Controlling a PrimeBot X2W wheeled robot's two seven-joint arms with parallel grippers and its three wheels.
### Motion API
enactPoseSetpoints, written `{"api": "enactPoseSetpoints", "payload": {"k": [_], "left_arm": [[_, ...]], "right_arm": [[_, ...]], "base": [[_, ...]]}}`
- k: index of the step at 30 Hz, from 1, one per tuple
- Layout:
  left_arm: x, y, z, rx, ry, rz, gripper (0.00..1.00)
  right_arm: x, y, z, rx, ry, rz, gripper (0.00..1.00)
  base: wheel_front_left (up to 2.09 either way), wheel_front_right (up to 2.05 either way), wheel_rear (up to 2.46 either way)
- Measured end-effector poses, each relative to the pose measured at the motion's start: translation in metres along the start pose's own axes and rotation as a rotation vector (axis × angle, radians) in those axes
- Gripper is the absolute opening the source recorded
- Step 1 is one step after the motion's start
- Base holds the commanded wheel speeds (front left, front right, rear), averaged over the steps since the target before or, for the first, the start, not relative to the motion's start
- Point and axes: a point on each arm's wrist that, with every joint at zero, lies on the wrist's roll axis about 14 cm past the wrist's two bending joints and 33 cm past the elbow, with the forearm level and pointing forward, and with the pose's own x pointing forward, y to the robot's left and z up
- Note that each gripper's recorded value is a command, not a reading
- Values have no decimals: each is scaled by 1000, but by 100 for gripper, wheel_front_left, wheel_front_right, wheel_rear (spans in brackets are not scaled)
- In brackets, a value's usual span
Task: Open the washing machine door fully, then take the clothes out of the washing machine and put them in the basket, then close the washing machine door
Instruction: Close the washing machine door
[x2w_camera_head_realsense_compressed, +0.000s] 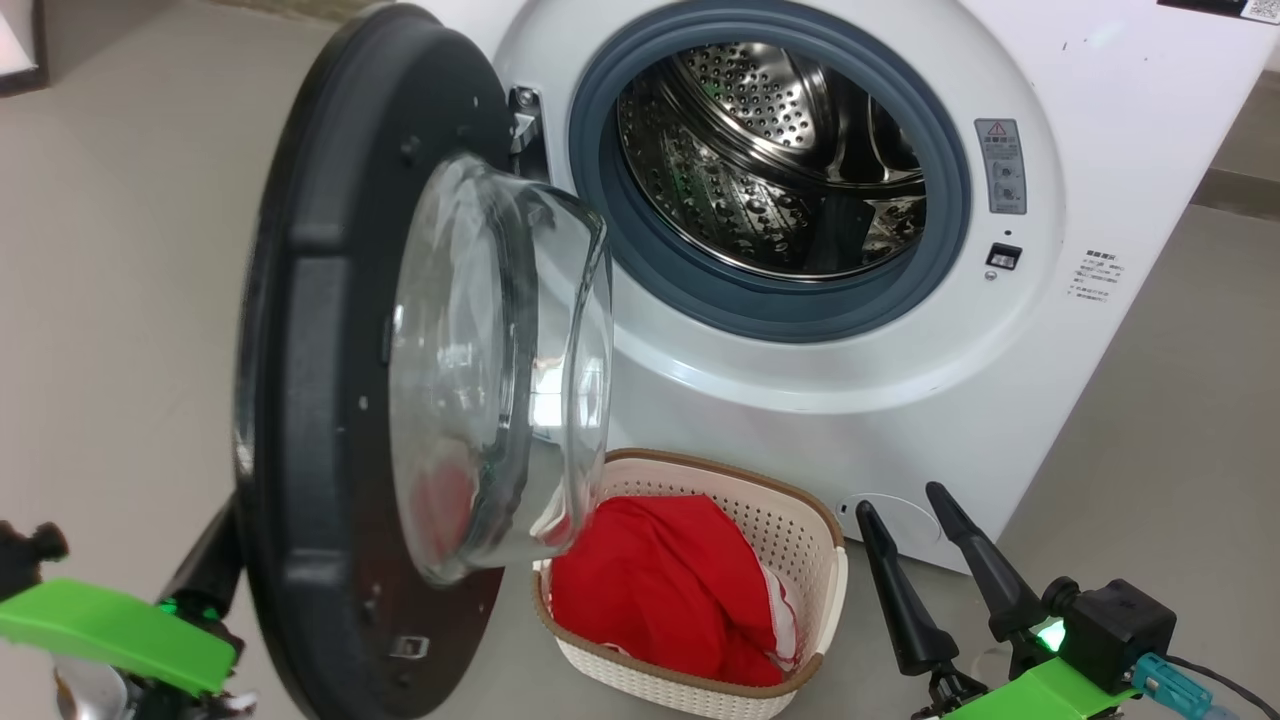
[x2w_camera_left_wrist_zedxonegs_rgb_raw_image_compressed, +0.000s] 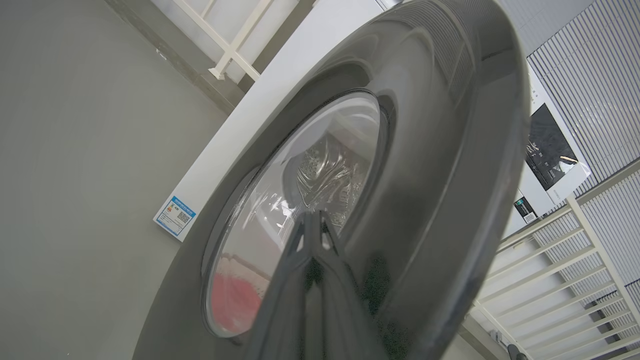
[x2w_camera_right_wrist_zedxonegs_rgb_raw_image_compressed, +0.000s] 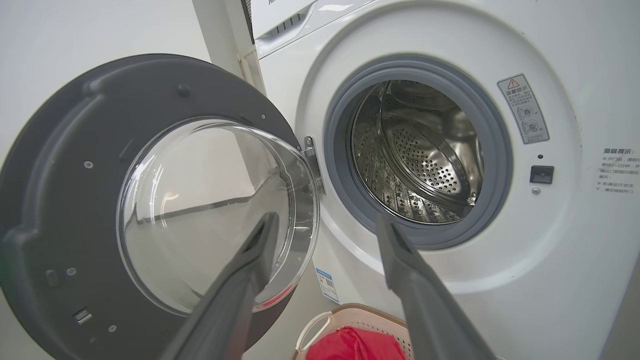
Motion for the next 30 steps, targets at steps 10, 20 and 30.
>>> {"api": "enactPoseSetpoints", "payload": {"k": [10, 20, 30], "left_arm": [[-8, -45, -21, 51, 32, -121, 0], [1, -75, -55, 36, 112, -207, 0], [14, -97, -83, 35, 177, -274, 0]], "right_arm": [[-3, -6, -1, 0, 5, -19, 100], [-7, -13, 1, -3, 0, -43, 100], [-15, -26, 6, -22, -7, -87, 100]], "base": [[0, 0, 0], [0, 0, 0], [0, 0, 0]]}}
